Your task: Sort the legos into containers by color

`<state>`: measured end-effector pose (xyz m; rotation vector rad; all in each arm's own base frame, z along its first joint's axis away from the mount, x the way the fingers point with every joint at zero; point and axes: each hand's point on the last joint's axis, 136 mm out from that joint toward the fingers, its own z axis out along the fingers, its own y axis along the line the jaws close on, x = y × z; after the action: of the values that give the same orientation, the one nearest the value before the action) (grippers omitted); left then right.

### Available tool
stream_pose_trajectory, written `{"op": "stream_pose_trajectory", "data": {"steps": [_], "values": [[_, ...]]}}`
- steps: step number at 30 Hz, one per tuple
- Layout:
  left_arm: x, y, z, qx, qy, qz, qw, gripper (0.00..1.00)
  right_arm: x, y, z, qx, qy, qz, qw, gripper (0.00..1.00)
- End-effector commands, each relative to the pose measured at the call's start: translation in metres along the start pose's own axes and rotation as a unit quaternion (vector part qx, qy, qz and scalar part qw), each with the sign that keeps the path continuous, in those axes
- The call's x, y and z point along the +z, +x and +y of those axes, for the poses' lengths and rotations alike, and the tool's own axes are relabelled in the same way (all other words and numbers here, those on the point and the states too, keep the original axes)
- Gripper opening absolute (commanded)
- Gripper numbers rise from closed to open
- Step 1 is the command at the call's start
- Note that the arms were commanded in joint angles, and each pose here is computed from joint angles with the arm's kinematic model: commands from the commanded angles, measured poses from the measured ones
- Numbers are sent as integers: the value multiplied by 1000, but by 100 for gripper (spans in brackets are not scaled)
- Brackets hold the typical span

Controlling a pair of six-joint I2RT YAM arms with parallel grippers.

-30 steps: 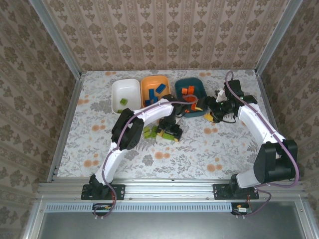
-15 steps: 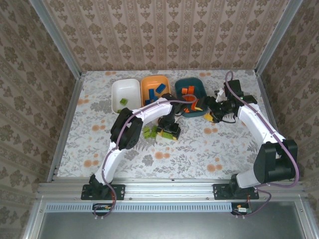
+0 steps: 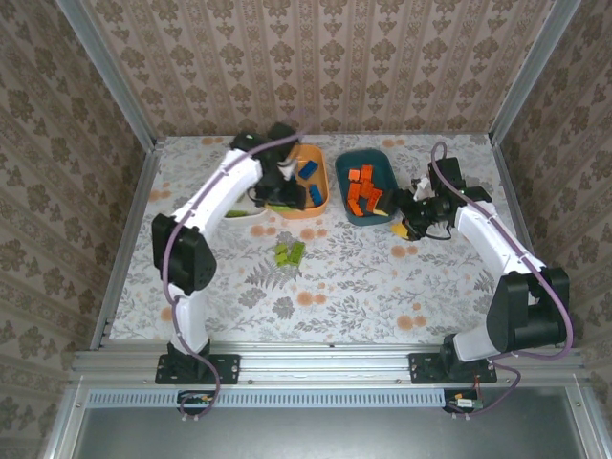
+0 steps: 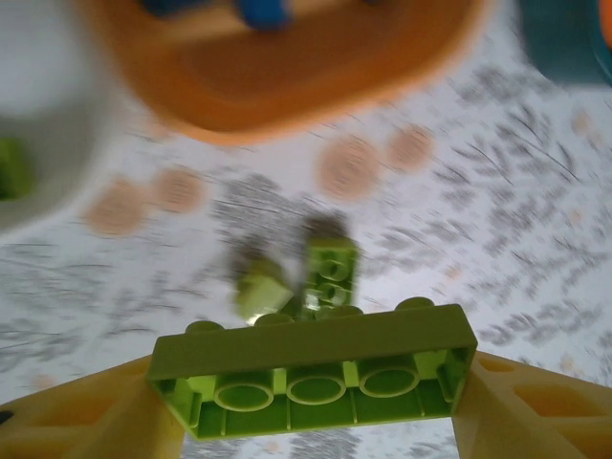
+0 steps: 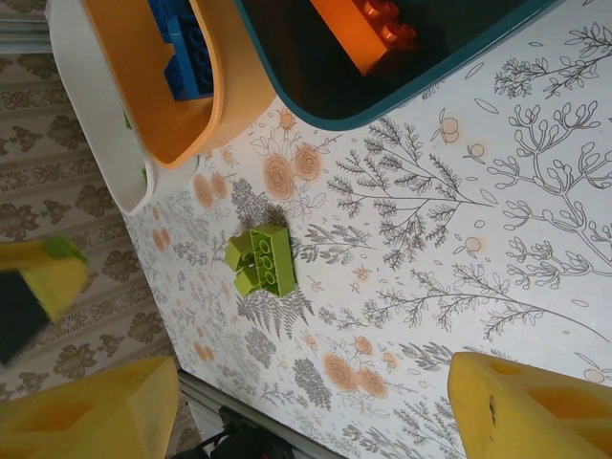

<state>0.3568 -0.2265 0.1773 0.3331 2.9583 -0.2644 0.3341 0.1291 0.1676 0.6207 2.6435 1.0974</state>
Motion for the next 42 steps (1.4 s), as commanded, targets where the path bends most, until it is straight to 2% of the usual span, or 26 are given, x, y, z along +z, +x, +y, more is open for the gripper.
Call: {"op": "stream_pose_trajectory", "data": {"steps": [1, 6, 12, 20, 24, 28, 32, 35, 38, 42], "values": [[2, -6, 56, -21, -36, 19, 999, 68, -5, 7, 6, -5, -8, -10, 1000, 75], [21, -28, 110, -58, -54, 22, 997, 68, -14, 21, 8, -16, 1, -18, 1000, 75], [59, -39, 144, -94, -53, 47, 993, 68, -20, 47, 0, -30, 19, -21, 999, 75], [87, -43, 151, -107, -43, 67, 991, 70, -23, 82, 10, -140, 31, -31, 989, 75], [88, -44, 150, -110, -39, 66, 991, 75, -21, 87, 8, -148, 40, -24, 988, 75], [77, -47, 148, -114, -36, 53, 991, 81, -17, 87, 10, -148, 39, -18, 988, 76], [58, -44, 142, -114, -31, 39, 992, 82, -13, 82, 15, -159, 38, -14, 986, 75], [36, -36, 121, -82, -23, 21, 996, 82, -6, 77, 17, -167, 42, -9, 985, 76], [22, -11, 87, -26, -13, 15, 999, 82, 4, 72, 16, -171, 48, 1, 984, 76], [30, 42, 47, 26, -14, 41, 999, 81, 18, 65, 20, -170, 44, 13, 984, 76]]}}
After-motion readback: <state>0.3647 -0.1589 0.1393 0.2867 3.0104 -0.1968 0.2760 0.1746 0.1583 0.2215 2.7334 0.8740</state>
